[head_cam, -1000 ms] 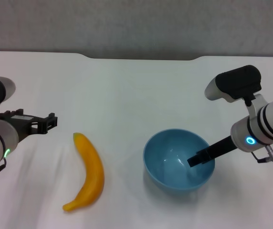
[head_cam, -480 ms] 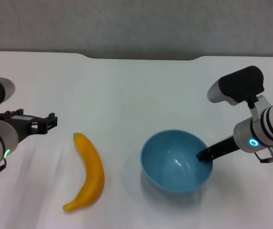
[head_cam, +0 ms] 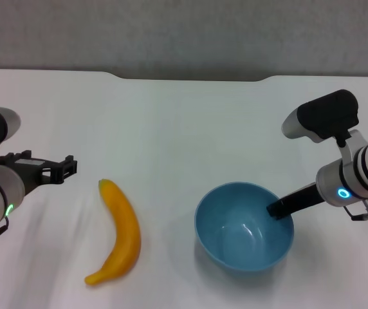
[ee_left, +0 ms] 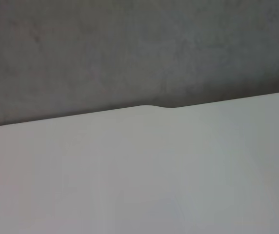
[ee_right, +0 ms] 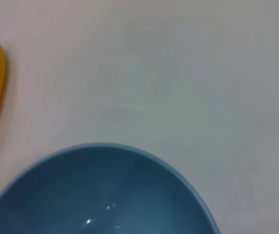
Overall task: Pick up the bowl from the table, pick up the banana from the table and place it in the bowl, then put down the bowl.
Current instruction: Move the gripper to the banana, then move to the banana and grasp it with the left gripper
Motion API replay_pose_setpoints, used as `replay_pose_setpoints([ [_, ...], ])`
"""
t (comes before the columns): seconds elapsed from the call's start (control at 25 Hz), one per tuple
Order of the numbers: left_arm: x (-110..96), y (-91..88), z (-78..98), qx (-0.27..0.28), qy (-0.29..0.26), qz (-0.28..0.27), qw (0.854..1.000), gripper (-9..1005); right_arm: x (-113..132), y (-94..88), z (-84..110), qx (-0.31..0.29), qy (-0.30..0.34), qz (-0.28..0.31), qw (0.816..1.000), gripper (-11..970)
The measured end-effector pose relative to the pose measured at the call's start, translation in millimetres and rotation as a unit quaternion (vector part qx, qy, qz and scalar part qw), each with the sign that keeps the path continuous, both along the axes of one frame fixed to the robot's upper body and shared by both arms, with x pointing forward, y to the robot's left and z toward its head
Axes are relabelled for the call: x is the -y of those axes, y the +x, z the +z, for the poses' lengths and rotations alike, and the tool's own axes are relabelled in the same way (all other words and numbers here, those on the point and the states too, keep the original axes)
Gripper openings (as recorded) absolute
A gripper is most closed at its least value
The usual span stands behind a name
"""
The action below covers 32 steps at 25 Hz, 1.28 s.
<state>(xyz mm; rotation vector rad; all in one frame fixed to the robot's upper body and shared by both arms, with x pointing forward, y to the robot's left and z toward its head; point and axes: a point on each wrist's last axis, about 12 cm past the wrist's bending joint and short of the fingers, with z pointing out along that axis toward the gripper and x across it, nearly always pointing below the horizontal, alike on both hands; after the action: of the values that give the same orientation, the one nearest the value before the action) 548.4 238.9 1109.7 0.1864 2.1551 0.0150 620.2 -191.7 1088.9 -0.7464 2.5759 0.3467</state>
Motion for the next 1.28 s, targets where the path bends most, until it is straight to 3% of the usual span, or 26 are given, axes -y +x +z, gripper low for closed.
replay_pose_setpoints([
  [0.4, 17, -8.1, -7.0, -0.011, -0.045, -0.019, 0.999, 829, 16, -8.7, 20.7, 0.092, 0.045, -0.034, 0.994, 32],
  [0.84, 44, -10.0, -20.8, -0.061, -0.093, -0.044, 0.993, 830, 32, -12.8, 32.4, 0.137, 0.053, -0.061, 0.987, 34],
  [1.28, 50, -5.1, -27.8, -0.086, -0.09, -0.046, 0.991, 831, 38, -17.4, 40.8, 0.164, 0.059, -0.068, 0.982, 36],
])
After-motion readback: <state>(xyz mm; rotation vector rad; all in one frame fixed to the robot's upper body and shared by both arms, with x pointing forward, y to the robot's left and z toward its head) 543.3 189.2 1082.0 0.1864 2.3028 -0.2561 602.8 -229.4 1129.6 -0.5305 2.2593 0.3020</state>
